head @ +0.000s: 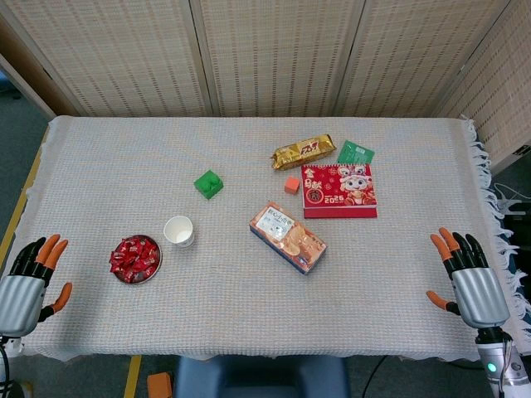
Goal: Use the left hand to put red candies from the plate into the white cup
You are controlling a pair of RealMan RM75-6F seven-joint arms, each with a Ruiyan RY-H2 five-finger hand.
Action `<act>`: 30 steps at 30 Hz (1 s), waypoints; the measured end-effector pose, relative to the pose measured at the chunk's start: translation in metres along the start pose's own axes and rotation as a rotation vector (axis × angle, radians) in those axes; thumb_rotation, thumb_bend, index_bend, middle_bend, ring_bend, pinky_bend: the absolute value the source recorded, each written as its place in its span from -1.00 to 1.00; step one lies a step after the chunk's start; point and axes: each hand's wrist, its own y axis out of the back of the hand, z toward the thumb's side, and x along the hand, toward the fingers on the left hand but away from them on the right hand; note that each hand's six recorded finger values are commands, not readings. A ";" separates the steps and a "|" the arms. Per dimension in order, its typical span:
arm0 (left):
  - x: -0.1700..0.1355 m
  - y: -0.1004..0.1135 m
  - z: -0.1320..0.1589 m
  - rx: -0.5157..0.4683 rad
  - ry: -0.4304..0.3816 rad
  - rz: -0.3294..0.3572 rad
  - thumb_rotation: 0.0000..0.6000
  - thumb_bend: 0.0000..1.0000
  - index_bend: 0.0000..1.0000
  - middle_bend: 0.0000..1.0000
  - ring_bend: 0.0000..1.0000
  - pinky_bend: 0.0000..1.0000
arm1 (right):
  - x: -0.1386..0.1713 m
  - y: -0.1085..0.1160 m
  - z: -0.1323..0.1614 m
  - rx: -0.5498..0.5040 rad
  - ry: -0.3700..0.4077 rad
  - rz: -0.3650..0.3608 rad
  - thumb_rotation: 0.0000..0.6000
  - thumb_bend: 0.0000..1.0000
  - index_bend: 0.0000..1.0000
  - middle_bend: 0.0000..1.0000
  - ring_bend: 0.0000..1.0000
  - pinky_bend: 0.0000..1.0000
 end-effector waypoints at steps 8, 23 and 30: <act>-0.005 -0.020 0.010 -0.018 -0.012 -0.089 1.00 -0.18 -1.00 -1.00 -1.00 -0.58 | 0.001 -0.003 0.000 0.002 -0.005 0.016 1.00 -0.95 -1.00 -1.00 -1.00 -1.00; 0.036 -0.081 0.047 0.130 -0.044 -0.272 1.00 -0.23 -1.00 -1.00 -1.00 -0.10 | 0.000 -0.007 -0.001 0.018 -0.019 0.032 1.00 -0.95 -1.00 -1.00 -1.00 -1.00; 0.053 -0.095 0.051 0.172 -0.028 -0.316 1.00 -0.25 -1.00 -1.00 -1.00 0.10 | -0.001 -0.007 -0.002 0.021 -0.028 0.036 1.00 -0.95 -1.00 -1.00 -1.00 -1.00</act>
